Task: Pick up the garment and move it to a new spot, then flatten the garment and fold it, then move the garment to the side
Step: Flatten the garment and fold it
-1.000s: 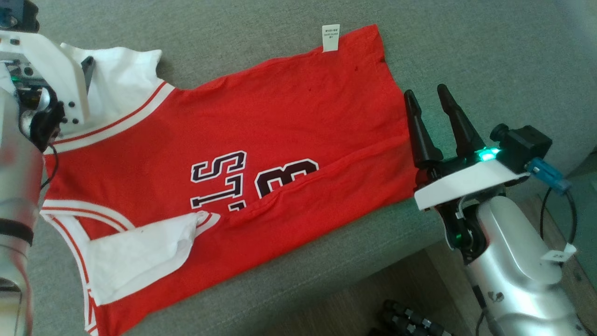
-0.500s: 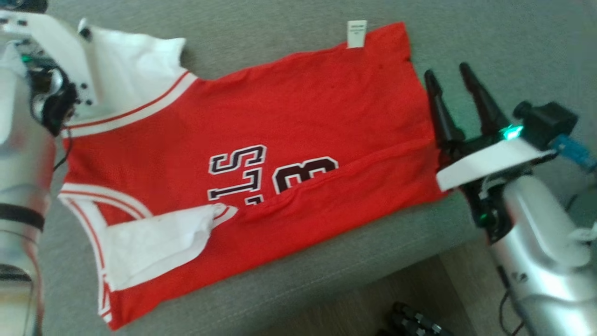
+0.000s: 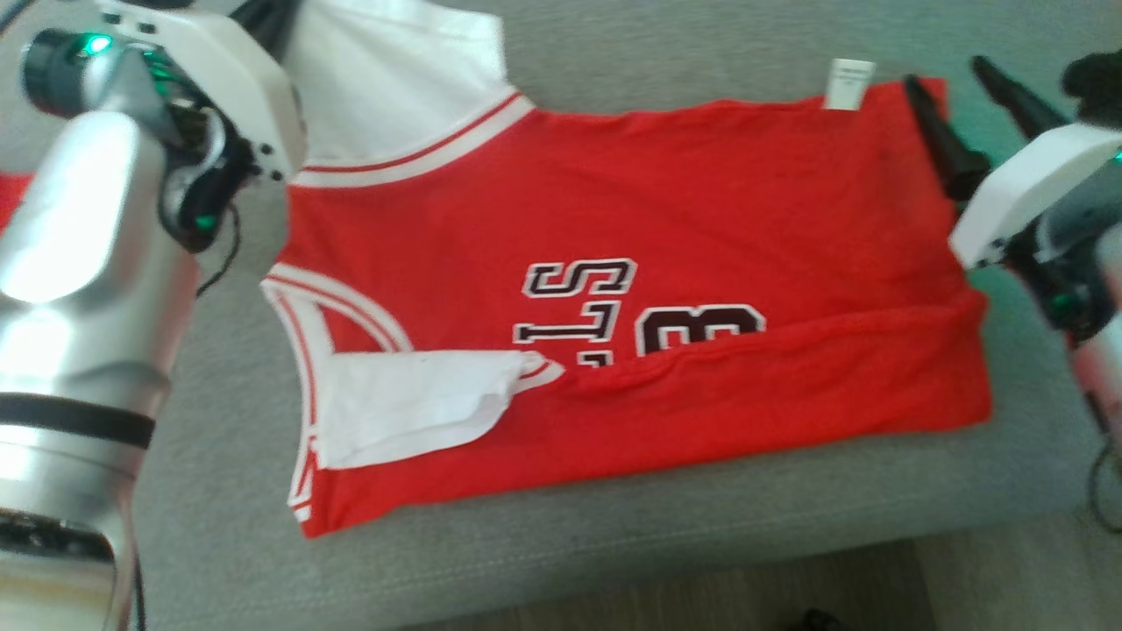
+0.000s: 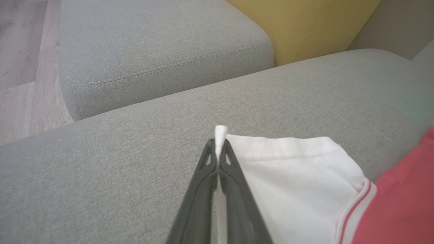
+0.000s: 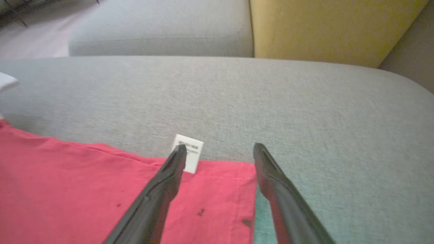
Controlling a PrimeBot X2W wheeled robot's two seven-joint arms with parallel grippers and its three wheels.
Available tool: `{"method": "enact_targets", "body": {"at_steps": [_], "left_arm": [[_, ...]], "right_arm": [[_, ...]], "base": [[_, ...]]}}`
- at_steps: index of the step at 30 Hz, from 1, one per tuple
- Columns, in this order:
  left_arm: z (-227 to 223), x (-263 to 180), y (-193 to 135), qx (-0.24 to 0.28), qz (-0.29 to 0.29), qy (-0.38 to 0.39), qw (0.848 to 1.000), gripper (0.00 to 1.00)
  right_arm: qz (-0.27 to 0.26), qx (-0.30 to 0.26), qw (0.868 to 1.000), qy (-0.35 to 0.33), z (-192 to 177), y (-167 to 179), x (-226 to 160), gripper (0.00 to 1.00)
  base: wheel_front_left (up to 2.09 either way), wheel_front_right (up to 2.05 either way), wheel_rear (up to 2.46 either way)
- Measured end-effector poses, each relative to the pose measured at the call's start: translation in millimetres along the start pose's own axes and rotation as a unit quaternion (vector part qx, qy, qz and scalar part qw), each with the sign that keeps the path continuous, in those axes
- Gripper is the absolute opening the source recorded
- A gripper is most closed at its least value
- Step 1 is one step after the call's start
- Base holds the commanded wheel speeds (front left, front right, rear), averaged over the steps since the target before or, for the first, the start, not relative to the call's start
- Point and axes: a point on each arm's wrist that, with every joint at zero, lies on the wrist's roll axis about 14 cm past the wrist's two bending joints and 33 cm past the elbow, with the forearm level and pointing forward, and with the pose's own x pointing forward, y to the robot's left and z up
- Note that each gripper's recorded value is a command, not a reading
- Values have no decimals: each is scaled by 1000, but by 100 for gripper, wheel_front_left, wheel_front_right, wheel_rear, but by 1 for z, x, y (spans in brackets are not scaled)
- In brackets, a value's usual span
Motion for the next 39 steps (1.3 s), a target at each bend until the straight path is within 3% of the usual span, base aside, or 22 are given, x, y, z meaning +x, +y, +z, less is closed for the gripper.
{"method": "enact_targets", "body": {"at_steps": [11, 22, 23, 25, 33, 39], "left_arm": [[-20, -20, 4, -6, 0, -6, 1000, 0], [-16, -19, 2, -12, -4, -11, 1000, 0], [-17, -19, 3, -11, -3, -10, 1000, 0], [-19, -20, 3, -14, -2, -8, 1000, 0], [-16, -21, 8, -24, 12, -20, 999, 0], [-8, -16, 23, -35, 41, -37, 998, 0]], "right_arm": [[2, -4, 994, 108, -36, -14, 33, 100], [-13, -7, 991, 134, -49, -25, 39, 100], [-13, -4, 991, 135, -49, -25, 40, 53], [-11, -4, 991, 133, -49, -24, 40, 0], [-9, -16, 996, 90, -39, -25, 43, 0], [-20, -21, 999, 31, -9, -32, 53, 0]], "base": [[0, 0, 0], [0, 0, 0], [0, 0, 0], [0, 0, 0], [0, 0, 0], [0, 0, 0]]}}
